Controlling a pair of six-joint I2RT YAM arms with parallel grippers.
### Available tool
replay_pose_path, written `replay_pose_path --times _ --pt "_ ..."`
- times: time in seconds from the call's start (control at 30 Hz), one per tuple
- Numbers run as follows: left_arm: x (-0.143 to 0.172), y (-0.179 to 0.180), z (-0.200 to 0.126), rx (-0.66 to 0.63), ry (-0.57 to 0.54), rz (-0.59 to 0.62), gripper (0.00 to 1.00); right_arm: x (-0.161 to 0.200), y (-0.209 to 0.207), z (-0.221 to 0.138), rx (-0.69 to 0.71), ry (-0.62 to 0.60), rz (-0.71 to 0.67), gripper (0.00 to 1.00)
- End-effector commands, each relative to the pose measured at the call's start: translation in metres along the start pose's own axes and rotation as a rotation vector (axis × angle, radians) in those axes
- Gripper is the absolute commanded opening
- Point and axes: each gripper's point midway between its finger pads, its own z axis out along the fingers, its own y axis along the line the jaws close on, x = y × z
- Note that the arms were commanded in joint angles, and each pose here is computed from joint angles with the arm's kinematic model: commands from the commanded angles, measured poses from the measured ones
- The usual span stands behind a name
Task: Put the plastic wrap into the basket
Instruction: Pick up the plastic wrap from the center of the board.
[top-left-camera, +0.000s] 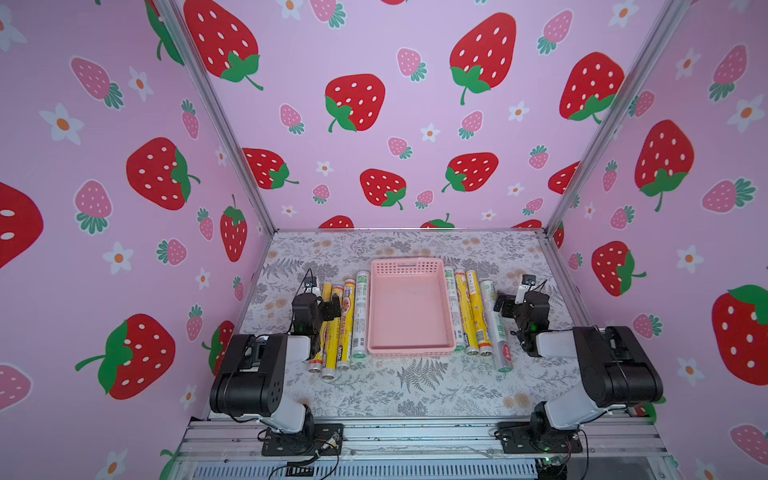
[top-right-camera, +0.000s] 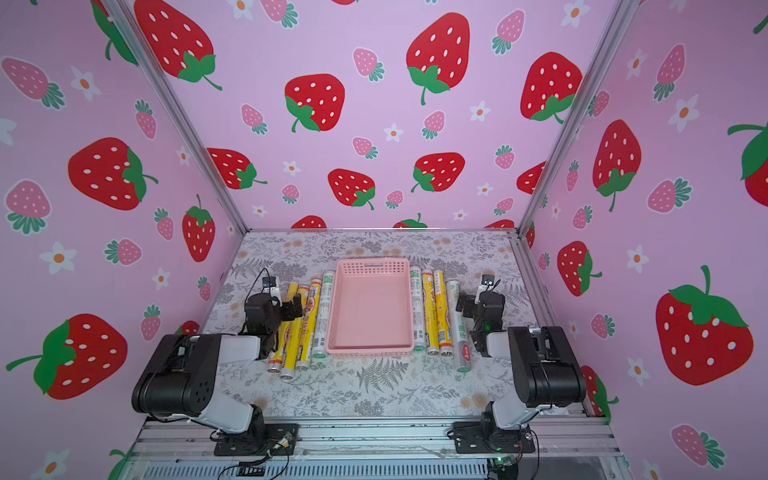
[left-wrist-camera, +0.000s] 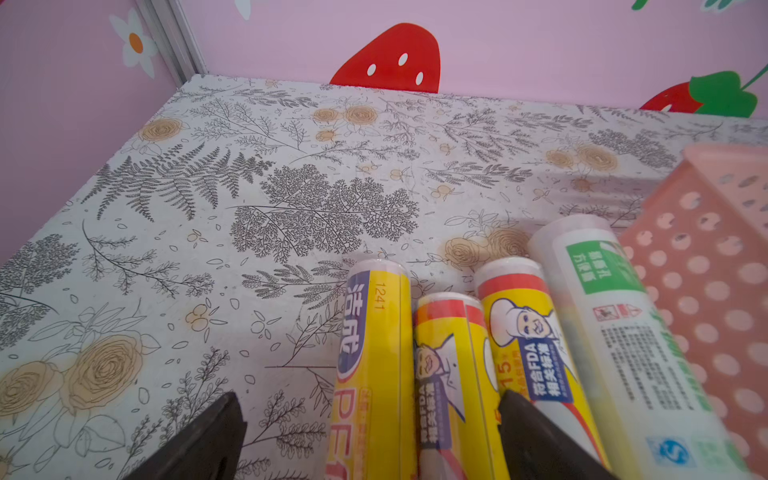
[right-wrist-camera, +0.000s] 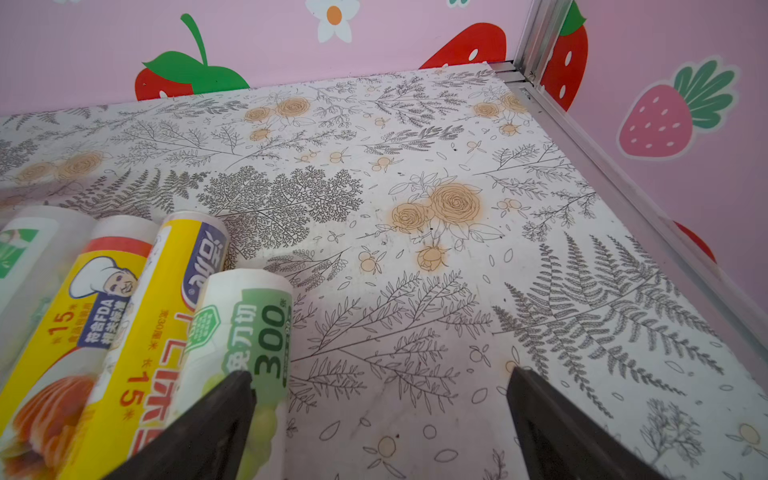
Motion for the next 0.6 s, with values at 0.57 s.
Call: replay_pose_path --times 0.57 --pt "-0.0133 -0.001 0.0034 0.01 -0.027 0.011 1.0 -0.0095 0.0006 0.0015 -0.002 -0.022 -0.001 1.0"
